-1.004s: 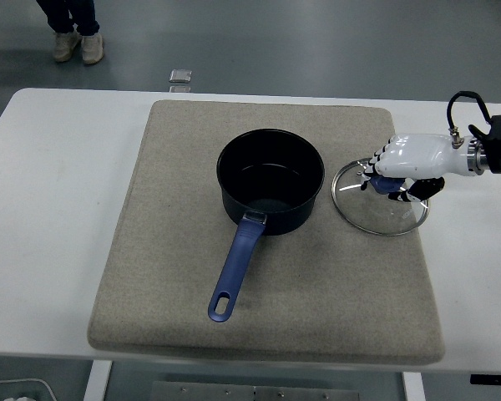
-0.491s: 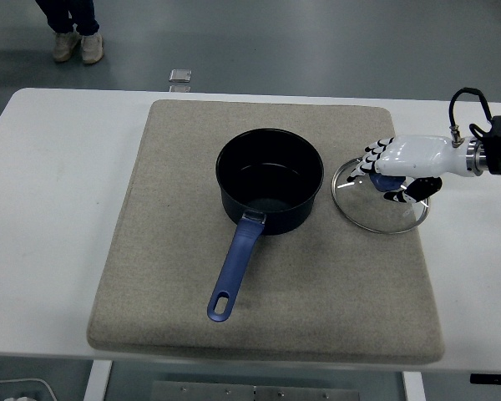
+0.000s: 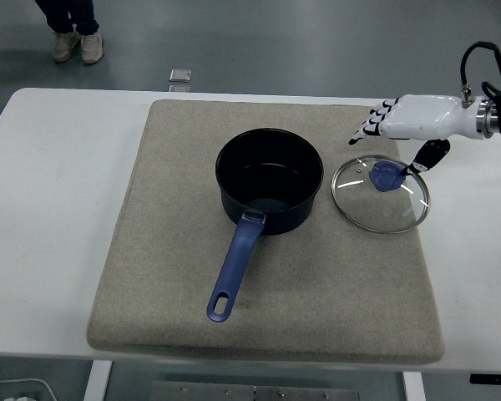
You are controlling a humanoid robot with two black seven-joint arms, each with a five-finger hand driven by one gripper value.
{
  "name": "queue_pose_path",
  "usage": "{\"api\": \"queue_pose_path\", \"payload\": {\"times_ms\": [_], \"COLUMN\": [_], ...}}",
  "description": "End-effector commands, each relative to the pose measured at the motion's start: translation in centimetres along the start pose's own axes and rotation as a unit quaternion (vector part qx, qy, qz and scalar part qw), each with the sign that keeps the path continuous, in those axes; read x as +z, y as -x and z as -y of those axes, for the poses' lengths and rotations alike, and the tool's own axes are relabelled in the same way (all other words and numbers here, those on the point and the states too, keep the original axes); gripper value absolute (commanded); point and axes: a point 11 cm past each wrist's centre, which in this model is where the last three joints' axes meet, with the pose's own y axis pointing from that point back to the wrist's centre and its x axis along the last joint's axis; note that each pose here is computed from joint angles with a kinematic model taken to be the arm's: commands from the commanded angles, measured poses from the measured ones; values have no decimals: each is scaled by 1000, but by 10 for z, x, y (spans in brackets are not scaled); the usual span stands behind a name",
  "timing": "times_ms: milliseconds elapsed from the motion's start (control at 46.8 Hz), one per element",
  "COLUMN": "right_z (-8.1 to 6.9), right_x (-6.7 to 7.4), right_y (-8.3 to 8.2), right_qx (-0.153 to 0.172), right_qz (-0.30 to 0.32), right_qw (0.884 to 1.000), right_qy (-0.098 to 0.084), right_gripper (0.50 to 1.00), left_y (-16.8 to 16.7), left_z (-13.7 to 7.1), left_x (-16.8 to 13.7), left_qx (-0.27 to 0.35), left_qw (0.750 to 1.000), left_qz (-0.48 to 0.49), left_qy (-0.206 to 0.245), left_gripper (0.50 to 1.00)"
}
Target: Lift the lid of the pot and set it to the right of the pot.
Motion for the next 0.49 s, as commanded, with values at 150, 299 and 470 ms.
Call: {"api": "queue_pose_path", "payload": {"times_ms": [150,299,470], "right_z": [2,-8,-37], "right_x": [-4,-2,40], "right_y": [-96,-147,-168], "right_qx": [191,343,473], "right_qz": [24,140,317], "right_qw": [981,929,821], "right_qy": [-5,-12,21], "right_gripper": [909,909,909], "left_y": [0,0,0], "left_z": [0,0,0], "left_x": [0,0,0], "left_qx": [0,0,0], "left_qw": [1000,1000,1000], "left_qz": [0,0,0], "left_qy": [0,0,0], "left_gripper": [1000,1000,1000]}}
